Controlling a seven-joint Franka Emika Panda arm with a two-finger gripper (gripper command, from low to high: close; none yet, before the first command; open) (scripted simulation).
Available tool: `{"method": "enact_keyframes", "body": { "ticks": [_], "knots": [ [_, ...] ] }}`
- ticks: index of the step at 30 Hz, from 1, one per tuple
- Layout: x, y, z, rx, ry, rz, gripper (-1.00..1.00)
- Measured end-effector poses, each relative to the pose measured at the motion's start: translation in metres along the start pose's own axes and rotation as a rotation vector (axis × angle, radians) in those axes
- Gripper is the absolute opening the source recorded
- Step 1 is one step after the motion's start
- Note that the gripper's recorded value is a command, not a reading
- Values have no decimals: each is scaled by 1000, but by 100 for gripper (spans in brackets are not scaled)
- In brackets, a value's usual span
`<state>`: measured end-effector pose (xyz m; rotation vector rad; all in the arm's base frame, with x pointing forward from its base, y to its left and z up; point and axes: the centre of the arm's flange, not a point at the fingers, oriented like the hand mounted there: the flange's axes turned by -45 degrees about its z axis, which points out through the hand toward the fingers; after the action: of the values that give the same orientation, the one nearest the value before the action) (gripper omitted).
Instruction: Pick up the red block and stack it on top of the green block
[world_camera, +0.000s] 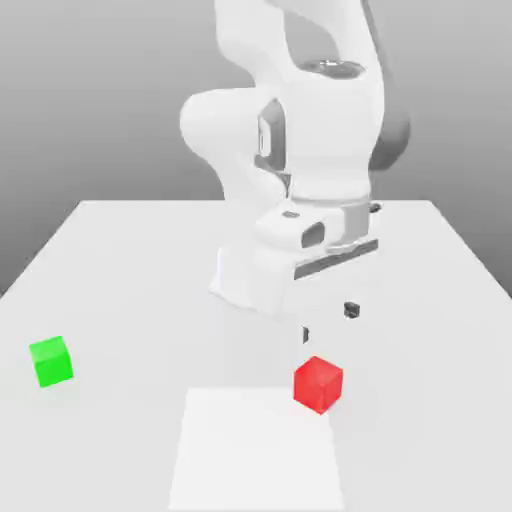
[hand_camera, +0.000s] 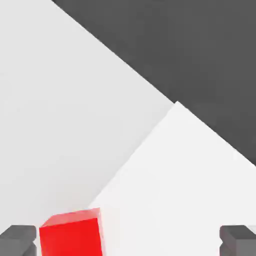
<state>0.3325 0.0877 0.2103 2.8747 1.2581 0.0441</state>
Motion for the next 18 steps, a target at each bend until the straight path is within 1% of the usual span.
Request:
{"method": "enact_keyframes", "body": {
  "ticks": [2, 5, 6, 13, 18],
  "knots": [
    [-4, -8, 27, 11, -18, -29, 0],
    [-7, -9, 54, 14, -23, -31, 0],
    [-8, -9, 62, 14, -24, -31, -100],
    [-9, -10, 64, 15, -25, -31, -100],
    [-6, -8, 29, 15, -25, -31, -100]
  ]
}}
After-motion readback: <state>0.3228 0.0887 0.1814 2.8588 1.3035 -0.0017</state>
